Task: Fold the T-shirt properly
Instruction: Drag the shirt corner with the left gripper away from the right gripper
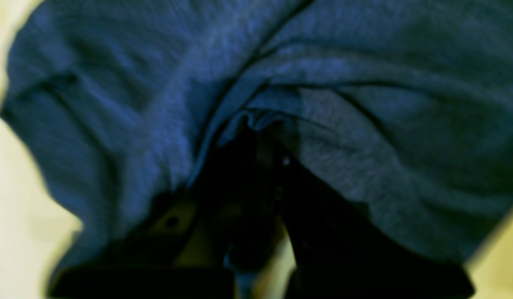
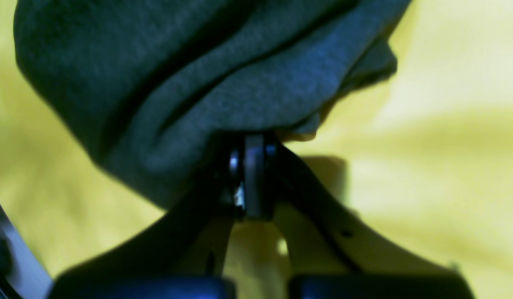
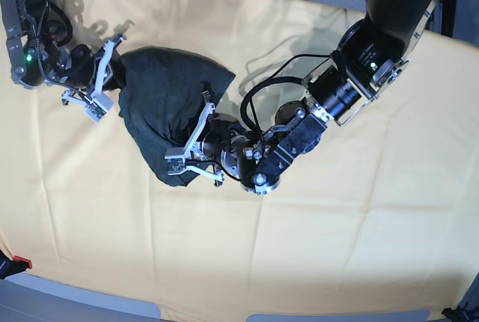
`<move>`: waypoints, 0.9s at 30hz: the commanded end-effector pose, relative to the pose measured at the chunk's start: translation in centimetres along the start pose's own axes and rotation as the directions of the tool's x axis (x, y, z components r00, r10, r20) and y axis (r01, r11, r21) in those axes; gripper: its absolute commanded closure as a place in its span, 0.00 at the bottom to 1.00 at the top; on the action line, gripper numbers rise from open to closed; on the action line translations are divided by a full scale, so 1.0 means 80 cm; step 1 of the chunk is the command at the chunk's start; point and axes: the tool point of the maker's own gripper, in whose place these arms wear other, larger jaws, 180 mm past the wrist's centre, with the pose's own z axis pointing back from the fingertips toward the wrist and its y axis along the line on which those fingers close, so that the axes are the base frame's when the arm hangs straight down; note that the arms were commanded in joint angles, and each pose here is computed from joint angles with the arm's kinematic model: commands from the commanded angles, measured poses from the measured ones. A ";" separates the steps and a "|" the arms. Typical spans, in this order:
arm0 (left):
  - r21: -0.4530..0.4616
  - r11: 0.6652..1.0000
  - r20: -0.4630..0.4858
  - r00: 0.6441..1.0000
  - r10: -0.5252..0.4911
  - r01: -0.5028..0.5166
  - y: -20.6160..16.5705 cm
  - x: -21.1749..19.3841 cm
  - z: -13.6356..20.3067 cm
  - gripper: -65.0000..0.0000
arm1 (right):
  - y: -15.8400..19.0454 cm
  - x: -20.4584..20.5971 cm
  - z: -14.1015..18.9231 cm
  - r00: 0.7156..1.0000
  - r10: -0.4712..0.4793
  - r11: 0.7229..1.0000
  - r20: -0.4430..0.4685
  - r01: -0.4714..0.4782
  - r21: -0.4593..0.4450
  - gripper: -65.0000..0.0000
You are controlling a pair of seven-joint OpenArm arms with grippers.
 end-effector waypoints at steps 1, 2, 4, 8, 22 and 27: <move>-0.004 1.000 -0.063 0.998 -0.017 0.017 0.004 -0.003 0.011 1.00 | -0.013 0.013 0.016 0.999 0.020 0.999 0.034 -0.019 -0.038 1.00; -0.039 0.999 -0.111 0.994 0.004 -0.008 -0.004 -0.015 0.013 1.00 | -0.020 0.019 0.023 0.998 0.016 0.998 0.058 -0.012 -0.061 1.00; -0.112 0.992 -0.170 0.984 0.045 -0.065 -0.020 -0.036 0.020 1.00 | -0.032 0.025 0.034 0.995 -0.012 0.996 0.096 0.021 -0.089 1.00; -0.276 0.945 -0.125 0.981 0.148 -0.178 -0.051 -0.042 0.038 1.00 | -0.046 0.035 0.047 0.986 -0.049 0.990 0.160 0.069 -0.121 1.00; -0.317 0.923 0.038 0.970 0.241 -0.217 -0.031 -0.032 0.126 1.00 | -0.069 0.048 0.068 0.968 -0.061 0.977 0.242 0.107 -0.183 1.00; -0.253 0.947 0.047 0.975 0.217 -0.198 -0.014 -0.037 0.157 1.00 | -0.083 0.051 0.084 0.959 -0.064 0.967 0.275 0.128 -0.222 1.00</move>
